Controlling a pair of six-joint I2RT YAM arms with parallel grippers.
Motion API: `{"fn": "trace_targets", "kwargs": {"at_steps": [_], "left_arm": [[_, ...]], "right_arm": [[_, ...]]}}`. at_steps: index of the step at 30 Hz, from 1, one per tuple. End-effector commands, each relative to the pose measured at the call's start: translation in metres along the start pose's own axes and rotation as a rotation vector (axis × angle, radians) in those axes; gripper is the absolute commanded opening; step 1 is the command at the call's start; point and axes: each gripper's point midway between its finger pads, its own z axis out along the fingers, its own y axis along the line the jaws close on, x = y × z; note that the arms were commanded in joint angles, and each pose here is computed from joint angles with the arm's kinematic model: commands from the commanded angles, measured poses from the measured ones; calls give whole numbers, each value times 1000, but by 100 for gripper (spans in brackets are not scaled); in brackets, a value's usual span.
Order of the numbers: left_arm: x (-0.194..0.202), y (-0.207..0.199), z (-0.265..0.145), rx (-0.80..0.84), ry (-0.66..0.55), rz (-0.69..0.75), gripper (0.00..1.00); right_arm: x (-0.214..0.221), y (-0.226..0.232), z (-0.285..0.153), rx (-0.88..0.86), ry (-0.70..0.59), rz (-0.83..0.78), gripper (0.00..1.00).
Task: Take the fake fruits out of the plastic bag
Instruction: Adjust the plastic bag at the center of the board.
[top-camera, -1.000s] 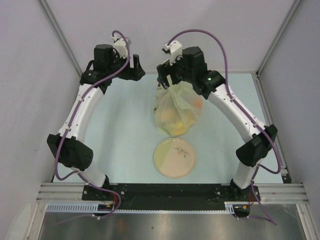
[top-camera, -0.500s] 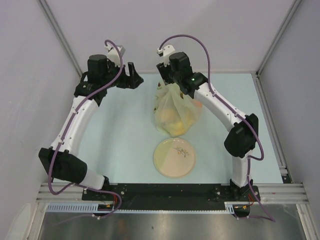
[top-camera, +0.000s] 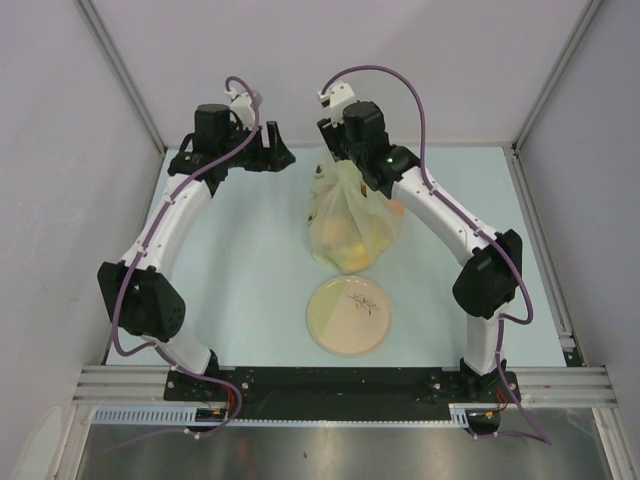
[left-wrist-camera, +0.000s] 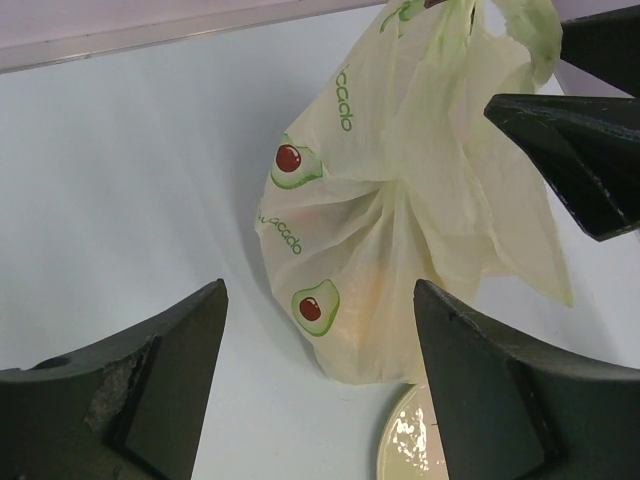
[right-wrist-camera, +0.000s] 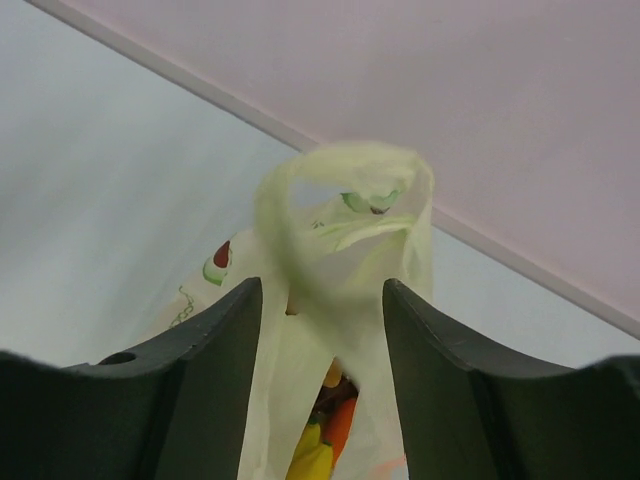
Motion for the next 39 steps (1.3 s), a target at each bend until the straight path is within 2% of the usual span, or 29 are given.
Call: {"fn": "trace_targets", "kwargs": {"at_steps": [1,2,5,8,9,11,12,13,14,19,24,27,30,33,37,39], "left_arm": [[-33,-16,-7,51,-87,15,80],[-34,-16,-7,52,-87,15,80],[-36,-16,-3,62,-90,16,80],[-41,-19,6,91,-93,37,81],[-43,-22,9,105,-91,44,82],[-43,-33,20,186,-81,81,85],[-43,-36,24,205,-78,93,90],[-45,-42,31,226,-78,112,91],[-46,-45,36,242,-80,139,91],[-50,-75,64,241,-90,263,88],[-37,-95,91,261,-66,293,85],[-31,-111,93,251,-59,301,82],[-31,-98,83,99,-73,296,78],[-22,-91,72,58,-58,290,72],[-23,-109,56,141,-66,308,63],[-23,-117,58,166,-69,314,63]], "right_arm": [[-37,-10,2,69,-111,12,57],[-36,-10,6,75,-111,12,56],[-42,-14,14,106,-124,14,37],[-52,-24,6,122,-143,22,12],[-53,-27,2,120,-144,21,0],[-67,-36,-18,117,-171,37,0],[-57,-36,-19,99,-151,35,0],[-57,-37,-25,90,-152,42,0],[-65,-42,-38,87,-171,58,0],[-47,-31,-56,-12,-134,42,0],[-35,-30,-63,-25,-112,38,0],[-33,-38,-64,-10,-109,49,0],[-31,-47,-62,6,-104,65,0],[-27,-56,-59,17,-97,88,0],[-18,-63,-53,21,-74,119,0],[-15,-63,-51,19,-65,126,0]]}}
